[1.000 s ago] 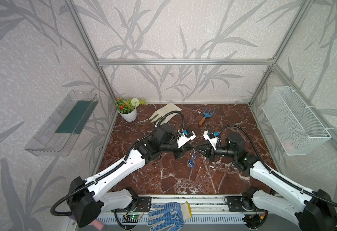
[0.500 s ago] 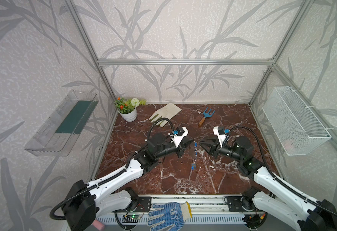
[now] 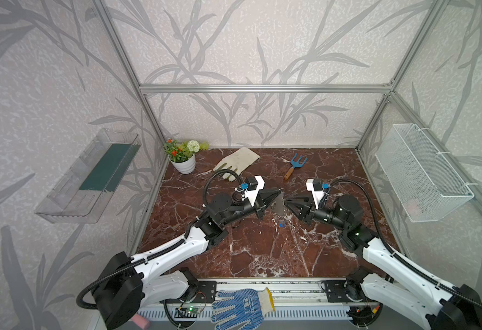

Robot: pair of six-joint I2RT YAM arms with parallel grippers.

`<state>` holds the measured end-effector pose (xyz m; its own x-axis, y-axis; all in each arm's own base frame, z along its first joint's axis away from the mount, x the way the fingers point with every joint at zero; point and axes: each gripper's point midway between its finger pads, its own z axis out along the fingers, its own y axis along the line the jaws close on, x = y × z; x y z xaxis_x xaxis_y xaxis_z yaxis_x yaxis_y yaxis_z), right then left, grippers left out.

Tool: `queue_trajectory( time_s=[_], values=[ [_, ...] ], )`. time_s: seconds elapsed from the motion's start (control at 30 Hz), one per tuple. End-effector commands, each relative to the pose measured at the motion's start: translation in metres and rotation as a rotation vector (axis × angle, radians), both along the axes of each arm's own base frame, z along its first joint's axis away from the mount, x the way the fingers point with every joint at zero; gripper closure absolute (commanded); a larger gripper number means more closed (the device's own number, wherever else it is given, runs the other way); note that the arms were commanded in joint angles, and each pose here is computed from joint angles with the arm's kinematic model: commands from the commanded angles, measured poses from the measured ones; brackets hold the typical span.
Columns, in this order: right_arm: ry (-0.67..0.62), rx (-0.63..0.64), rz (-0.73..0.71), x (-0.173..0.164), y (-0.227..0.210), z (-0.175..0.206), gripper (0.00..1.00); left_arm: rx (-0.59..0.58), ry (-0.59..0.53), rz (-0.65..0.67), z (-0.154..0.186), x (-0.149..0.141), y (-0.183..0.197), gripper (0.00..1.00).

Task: Attach keys to a key ring
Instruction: Insert the key into the keyring.

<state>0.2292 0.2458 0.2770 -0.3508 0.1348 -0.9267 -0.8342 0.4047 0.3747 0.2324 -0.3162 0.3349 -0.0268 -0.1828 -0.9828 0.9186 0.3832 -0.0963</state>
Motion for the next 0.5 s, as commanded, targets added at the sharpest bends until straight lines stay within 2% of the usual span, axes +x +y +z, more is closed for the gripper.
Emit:
queue_trajectory(
  time_s=[0.0,0.13,0.47],
  values=[
    [-0.116,-0.004,-0.040,-0.001,-0.007,0.024,0.69,-0.051,-0.042,-0.025,0.023,-0.011,0.003,1.00],
    [-0.156,-0.026,-0.072,-0.002,-0.013,0.026,0.69,-0.042,-0.032,-0.039,0.022,-0.013,0.001,1.00],
    [-0.229,-0.110,0.006,-0.015,0.008,0.021,0.68,-0.022,-0.010,-0.072,0.020,-0.015,-0.006,1.00]
  ],
)
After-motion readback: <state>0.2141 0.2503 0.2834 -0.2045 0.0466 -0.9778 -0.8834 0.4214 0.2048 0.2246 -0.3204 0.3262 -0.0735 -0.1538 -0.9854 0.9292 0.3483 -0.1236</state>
